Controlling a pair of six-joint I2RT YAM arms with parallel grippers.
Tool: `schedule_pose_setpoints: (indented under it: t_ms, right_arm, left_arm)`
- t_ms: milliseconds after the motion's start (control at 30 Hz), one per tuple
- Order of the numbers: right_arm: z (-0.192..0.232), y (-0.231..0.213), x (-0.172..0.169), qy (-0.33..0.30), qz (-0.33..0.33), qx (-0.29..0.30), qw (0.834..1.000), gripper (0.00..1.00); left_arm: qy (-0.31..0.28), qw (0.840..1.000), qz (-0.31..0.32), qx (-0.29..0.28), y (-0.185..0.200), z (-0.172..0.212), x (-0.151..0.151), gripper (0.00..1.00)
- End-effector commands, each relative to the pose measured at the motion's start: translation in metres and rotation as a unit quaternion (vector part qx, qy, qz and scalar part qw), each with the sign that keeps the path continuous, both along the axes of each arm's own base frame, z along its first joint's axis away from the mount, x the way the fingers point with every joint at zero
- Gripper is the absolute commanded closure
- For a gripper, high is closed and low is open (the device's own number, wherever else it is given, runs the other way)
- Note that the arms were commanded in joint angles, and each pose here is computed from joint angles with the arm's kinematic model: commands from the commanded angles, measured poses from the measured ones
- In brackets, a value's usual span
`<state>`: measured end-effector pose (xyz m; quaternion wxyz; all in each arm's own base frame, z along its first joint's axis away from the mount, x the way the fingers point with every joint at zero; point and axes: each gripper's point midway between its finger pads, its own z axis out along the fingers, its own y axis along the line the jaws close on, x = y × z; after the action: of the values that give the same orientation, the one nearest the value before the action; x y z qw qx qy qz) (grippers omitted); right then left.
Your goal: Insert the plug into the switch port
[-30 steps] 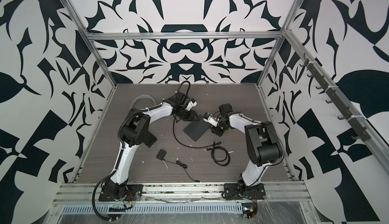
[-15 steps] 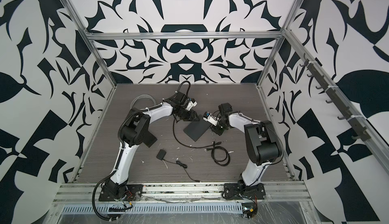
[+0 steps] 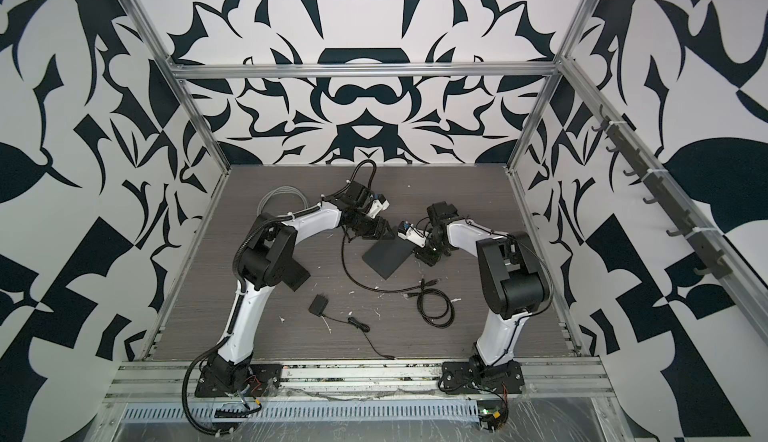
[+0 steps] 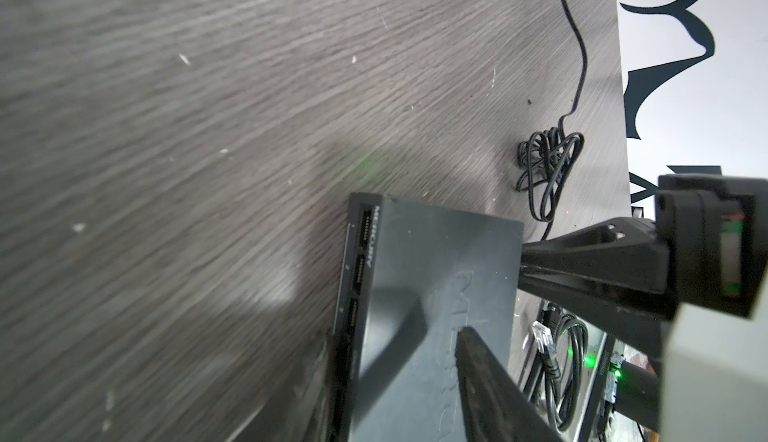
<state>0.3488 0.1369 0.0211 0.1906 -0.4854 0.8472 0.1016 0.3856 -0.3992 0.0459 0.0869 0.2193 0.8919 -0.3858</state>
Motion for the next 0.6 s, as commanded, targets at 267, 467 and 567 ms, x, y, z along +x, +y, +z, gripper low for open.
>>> schedule_pose_setpoints:
  t_ms: [267, 467, 567]
  right_arm:
    - [0.028, 0.021, 0.026, -0.055, -0.011, 0.061, 0.997, 1.0]
    - [0.04, 0.029, 0.042, -0.077, -0.025, 0.086, 0.993, 1.0]
    - [0.053, 0.039, 0.046, -0.095, -0.015, 0.121, 0.988, 1.0]
  left_arm:
    - [0.037, 0.999, -0.035, -0.017, -0.021, -0.004, -0.027, 0.51]
    - [0.066, 0.996, -0.056, -0.034, -0.028, -0.007, -0.044, 0.51]
    - [0.075, 0.993, -0.073, -0.046, -0.033, -0.007, -0.053, 0.51]
